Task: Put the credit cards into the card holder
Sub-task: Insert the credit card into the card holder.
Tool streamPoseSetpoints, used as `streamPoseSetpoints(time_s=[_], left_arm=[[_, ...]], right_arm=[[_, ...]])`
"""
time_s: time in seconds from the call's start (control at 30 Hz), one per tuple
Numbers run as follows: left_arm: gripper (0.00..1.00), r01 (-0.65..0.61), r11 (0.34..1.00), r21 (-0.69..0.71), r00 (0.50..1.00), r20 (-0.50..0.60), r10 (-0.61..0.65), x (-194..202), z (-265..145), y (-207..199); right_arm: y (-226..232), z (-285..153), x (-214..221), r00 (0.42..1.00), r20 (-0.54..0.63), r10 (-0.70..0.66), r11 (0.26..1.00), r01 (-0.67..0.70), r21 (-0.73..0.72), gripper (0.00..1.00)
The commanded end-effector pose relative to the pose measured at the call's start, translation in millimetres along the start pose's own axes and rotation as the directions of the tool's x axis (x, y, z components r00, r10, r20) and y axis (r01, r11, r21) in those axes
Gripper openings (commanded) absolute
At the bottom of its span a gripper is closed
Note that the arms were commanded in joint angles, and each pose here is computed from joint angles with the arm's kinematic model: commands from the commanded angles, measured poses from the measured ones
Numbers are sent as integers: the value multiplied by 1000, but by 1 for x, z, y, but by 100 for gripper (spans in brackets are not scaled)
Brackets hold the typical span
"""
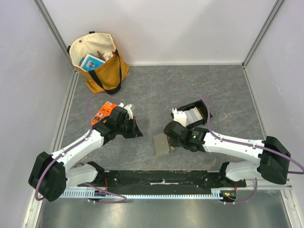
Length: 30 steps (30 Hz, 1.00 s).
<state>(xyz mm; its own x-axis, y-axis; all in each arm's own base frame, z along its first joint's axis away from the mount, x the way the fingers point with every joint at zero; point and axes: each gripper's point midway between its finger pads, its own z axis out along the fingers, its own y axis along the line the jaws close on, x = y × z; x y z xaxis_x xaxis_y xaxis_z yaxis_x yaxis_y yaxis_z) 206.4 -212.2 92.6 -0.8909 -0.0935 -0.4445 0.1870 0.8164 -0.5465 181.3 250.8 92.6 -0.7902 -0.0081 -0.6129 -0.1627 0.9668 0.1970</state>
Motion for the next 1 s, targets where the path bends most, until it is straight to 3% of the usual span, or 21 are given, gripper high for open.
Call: streamPoseSetpoints(time_s=[0.0, 0.3, 0.57, 0.63, 0.77, 0.87, 0.97], left_arm=[[2, -13, 1000, 8, 999, 31, 13, -4, -6, -2], [2, -18, 1000, 2, 999, 38, 18, 0, -7, 2], [2, -23, 1000, 2, 999, 46, 23, -2, -11, 0], [14, -20, 1000, 6, 998, 52, 20, -4, -13, -2], [48, 7, 1000, 24, 997, 73, -9, -9, -18, -8], [61, 24, 999, 36, 996, 85, -27, -10, -21, -12], [65, 52, 998, 46, 995, 87, -56, -9, -23, -13]], right_arm=[[9, 3, -10, 999, 25, 31, 999, -30, -24, 0], [10, 16, -1, 999, -22, 23, 999, -24, -42, 0], [42, 0, -18, 997, -2, 79, 978, -77, -196, 0], [50, -3, -22, 996, 2, 85, 969, -82, -232, 0], [64, 0, -16, 996, -37, 80, 956, -87, -281, 0], [75, 4, -12, 994, -58, 96, 942, -110, -318, 0], [82, 7, -10, 992, -72, 104, 935, -122, -333, 0]])
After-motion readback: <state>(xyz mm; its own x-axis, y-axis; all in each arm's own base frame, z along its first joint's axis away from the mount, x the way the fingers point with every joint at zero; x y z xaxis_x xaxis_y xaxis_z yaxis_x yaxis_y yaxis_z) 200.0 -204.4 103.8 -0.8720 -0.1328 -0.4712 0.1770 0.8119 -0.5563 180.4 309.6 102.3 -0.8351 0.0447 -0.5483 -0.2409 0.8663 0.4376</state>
